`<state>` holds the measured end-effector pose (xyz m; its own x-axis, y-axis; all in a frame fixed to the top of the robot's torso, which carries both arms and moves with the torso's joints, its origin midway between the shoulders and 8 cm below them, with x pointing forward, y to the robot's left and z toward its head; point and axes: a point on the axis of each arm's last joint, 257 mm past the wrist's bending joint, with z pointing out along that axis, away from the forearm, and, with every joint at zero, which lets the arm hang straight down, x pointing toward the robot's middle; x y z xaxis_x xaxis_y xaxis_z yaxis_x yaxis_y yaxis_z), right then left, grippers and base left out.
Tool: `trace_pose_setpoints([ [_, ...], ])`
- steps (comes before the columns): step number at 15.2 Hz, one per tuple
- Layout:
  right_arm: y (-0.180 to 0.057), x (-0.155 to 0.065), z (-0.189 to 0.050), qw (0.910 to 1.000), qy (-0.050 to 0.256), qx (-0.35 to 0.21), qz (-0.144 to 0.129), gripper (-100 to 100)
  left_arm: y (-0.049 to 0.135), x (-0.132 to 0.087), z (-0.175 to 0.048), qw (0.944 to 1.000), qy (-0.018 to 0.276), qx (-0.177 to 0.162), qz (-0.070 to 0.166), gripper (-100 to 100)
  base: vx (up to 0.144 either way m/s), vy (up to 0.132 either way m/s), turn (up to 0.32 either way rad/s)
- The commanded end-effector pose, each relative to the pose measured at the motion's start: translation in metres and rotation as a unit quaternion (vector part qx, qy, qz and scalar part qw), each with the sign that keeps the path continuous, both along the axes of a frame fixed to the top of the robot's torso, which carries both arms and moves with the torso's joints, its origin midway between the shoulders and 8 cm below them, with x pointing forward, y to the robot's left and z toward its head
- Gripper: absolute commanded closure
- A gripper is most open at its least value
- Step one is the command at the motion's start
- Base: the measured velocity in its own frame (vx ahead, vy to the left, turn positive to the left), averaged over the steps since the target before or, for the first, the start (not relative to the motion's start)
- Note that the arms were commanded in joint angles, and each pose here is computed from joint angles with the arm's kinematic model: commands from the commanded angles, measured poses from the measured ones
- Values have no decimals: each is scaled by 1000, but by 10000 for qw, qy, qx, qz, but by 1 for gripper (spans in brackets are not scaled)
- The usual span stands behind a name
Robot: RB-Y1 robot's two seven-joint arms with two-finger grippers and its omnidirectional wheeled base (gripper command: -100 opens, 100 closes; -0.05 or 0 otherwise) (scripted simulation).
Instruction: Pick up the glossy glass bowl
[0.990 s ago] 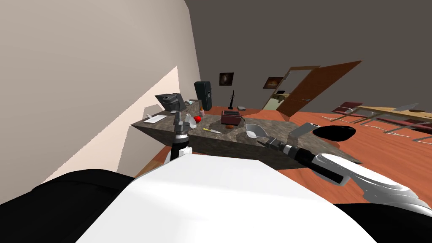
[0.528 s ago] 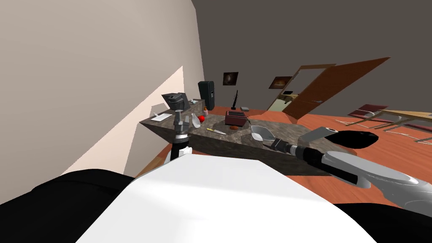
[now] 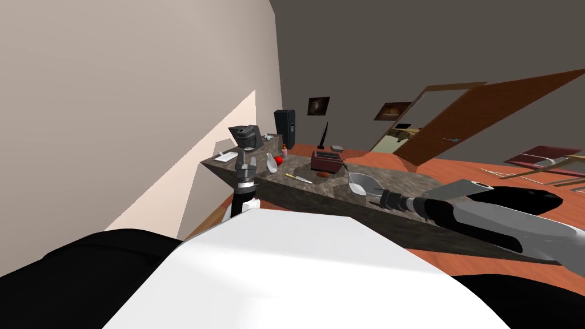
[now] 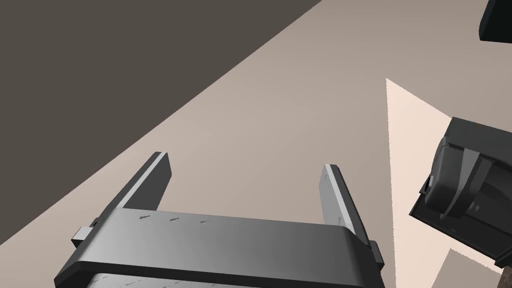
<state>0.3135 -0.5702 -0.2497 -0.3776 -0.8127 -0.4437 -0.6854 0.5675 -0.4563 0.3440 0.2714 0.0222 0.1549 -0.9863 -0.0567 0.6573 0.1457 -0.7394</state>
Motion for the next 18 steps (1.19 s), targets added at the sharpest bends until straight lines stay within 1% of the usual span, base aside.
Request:
trace_pose_setpoints([
  [1, -17, -9, -3, 9994, 173, -298, 81, -100, 0, 0, 0, 10000, 0, 0, 0, 0, -7, 68, 116],
  [2, -31, -16, -3, 9978, 329, -552, 147, -100, 0, 0, 0, 10000, 0, 0, 0, 0, -2, 77, 107],
  [3, -31, -16, -3, 9978, 329, -552, 147, -100, 0, 0, 0, 10000, 0, 0, 0, 0, 5, 66, 62],
  [6, -65, -35, -2, 9898, 746, -1174, 319, -100, 0, 0, 0, 10000, 0, 0, 0, 0, -4, 60, 104],
  [7, -65, -35, -2, 9898, 746, -1174, 319, -100, 0, 0, 0, 10000, 0, 0, 0, 0, -2, 71, 113],
  [11, -97, -53, 2, 9775, 1145, -1706, 478, -100, 0, 0, 0, 10000, 0, 0, 0, 0, 4, 58, 66],
  [12, -88, -48, 1, 9816, 1028, -1553, 431, -100, 0, 0, 0, 10000, 0, 0, 0, 0, 8, 37, 6],
  [13, -92, -61, -11, 9812, 1069, -1562, 363, -100, 0, 0, 0, 10000, 0, 0, 0, 0, -4, -4, 35],
  [15, -94, -71, -22, 9815, 1086, -1545, 301, -100, 0, 0, 0, 10000, 0, 1, 0, 0, -24, -31, 90],
  [16, -90, -65, -16, 9814, 1090, -1542, 346, -100, 0, 0, 0, 10000, 0, 1, 0, 0, -13, -16, 30],
  [17, -91, -66, -17, 9814, 1083, -1549, 336, 100, 0, 0, 0, 10000, 1, 1, 1, 0, -5, -6, 0],
  [18, -91, -66, -17, 9814, 1080, -1552, 335, 100, 0, 0, 0, 10000, 1, 1, 1, 0, 1, -10, 23],
])
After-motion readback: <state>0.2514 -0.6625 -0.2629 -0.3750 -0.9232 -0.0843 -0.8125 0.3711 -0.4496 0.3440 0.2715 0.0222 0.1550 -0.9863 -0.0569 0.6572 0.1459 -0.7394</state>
